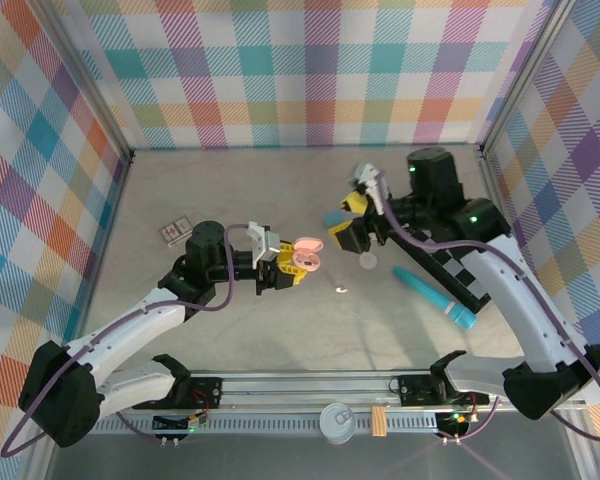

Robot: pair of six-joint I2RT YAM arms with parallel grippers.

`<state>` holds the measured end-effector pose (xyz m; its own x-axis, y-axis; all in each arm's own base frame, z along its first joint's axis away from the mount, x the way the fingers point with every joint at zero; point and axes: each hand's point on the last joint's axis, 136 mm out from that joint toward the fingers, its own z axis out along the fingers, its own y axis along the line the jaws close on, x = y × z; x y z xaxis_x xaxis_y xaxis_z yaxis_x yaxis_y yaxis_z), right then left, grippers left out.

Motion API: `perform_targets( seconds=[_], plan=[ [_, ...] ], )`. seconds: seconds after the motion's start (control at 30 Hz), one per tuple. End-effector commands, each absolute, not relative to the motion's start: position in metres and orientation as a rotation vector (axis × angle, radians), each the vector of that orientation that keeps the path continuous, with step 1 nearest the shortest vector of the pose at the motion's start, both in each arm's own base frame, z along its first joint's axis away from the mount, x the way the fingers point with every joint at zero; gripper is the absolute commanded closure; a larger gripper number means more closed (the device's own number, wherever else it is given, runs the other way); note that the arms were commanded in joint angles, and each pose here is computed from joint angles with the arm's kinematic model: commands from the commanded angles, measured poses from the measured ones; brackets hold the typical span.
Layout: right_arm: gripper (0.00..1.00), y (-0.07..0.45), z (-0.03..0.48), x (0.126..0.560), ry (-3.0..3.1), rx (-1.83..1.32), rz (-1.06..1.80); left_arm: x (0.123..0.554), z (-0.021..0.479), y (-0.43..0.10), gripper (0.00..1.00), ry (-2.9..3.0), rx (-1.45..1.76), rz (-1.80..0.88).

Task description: Insert the wireless bluetooth earbuds into the charging case

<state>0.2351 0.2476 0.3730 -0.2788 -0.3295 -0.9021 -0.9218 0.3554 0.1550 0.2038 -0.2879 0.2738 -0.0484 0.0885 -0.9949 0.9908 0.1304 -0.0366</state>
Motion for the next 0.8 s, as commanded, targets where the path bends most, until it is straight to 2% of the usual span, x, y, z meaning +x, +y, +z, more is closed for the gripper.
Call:
perform_targets(
  seconds=[0.0, 0.1, 0.23, 0.37, 0.53, 0.77],
  plan=[
    [0.25, 0.243, 0.395, 0.262, 1.799, -0.874, 1.055, 0.211, 0.301, -0.282, 0.75, 1.254, 1.095, -1.051],
    [0.25, 0.224, 0.372, 0.315, 1.962, -0.547, 1.044, 0.215, 0.306, -0.279, 0.75, 1.232, 1.058, -1.042],
    [0.25, 0.2, 0.297, 0.366, 2.261, -0.152, 0.989, 0.22, 0.312, -0.272, 0.75, 1.201, 0.985, -1.029],
    [0.26, 0.219, 0.237, 0.376, 2.409, -0.062, 1.136, 0.221, 0.312, -0.266, 0.75, 1.216, 0.972, -1.028],
    [0.29, 0.23, 0.163, 0.384, 2.642, 0.056, 1.1, 0.222, 0.314, -0.261, 0.75, 1.218, 0.96, -1.017],
    [0.4, 0.277, 0.1, 0.365, 2.82, 0.227, 1.062, 0.221, 0.314, -0.261, 0.75, 1.217, 0.961, -1.025]
  ],
)
